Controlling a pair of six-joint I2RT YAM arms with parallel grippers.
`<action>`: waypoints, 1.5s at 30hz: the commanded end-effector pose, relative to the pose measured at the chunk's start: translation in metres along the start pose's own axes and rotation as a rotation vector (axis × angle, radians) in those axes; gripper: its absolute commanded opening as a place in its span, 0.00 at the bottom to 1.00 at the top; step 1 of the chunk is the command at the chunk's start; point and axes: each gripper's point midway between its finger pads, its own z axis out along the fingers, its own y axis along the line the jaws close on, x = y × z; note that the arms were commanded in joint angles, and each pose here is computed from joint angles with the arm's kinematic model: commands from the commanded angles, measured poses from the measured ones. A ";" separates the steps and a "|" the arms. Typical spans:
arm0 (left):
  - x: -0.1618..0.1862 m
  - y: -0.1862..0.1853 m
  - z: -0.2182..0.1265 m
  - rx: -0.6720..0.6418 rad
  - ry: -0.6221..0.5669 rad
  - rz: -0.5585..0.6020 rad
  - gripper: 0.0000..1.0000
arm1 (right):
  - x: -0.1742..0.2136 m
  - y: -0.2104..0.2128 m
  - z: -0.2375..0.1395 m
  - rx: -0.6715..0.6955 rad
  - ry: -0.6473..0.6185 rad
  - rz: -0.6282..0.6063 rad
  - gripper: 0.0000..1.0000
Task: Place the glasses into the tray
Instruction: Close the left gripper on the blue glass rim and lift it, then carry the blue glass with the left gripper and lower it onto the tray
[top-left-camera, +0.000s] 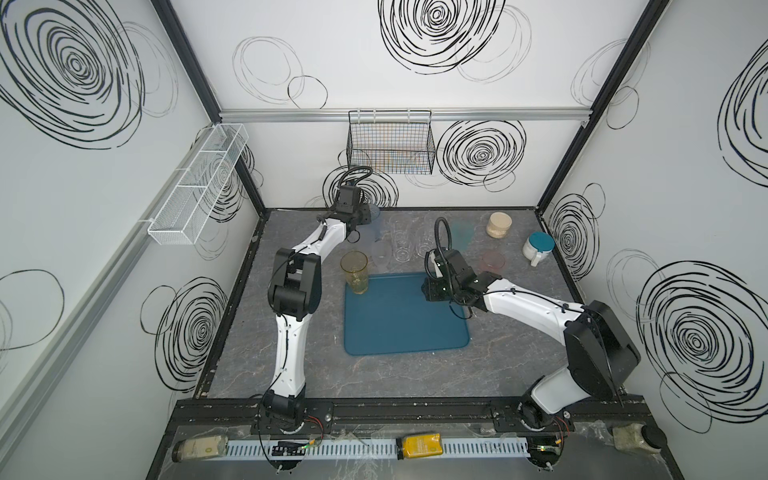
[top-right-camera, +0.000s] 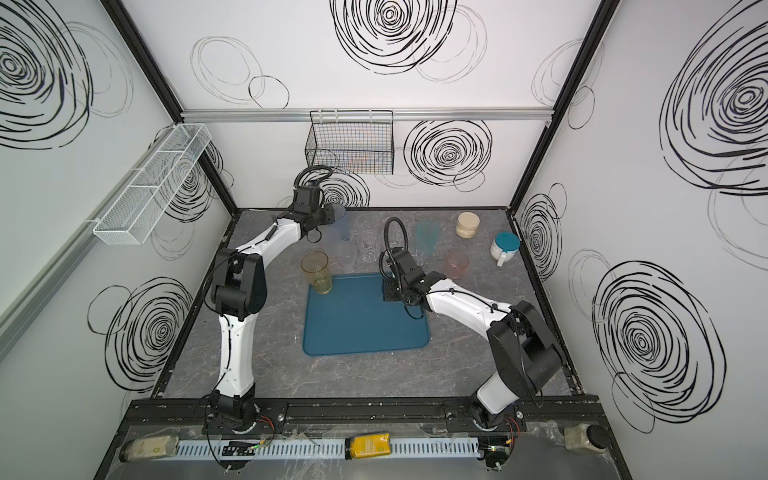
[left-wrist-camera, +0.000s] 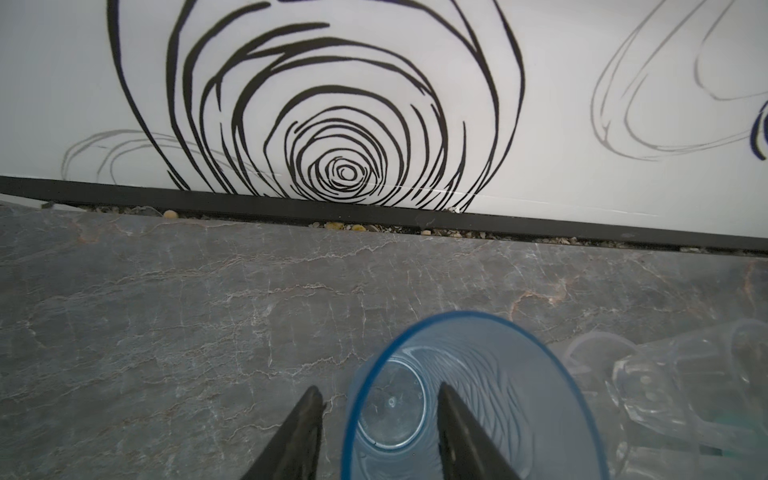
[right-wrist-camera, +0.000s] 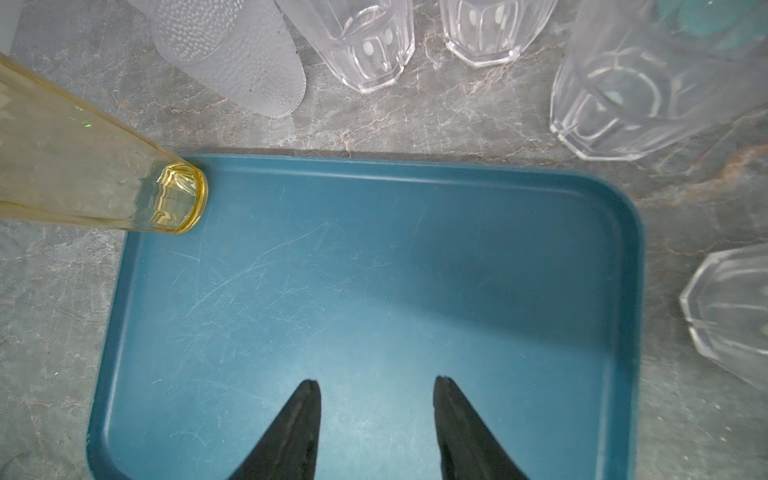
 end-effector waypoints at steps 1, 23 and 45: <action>-0.014 -0.008 -0.001 -0.007 -0.048 0.011 0.43 | 0.000 -0.001 0.000 0.008 -0.013 0.008 0.49; -0.059 0.004 -0.065 0.017 -0.186 -0.125 0.04 | 0.007 0.013 -0.002 0.018 -0.002 -0.016 0.50; -0.083 0.083 -0.222 -0.117 -0.378 -0.197 0.00 | 0.006 0.024 -0.020 0.043 -0.037 -0.027 0.50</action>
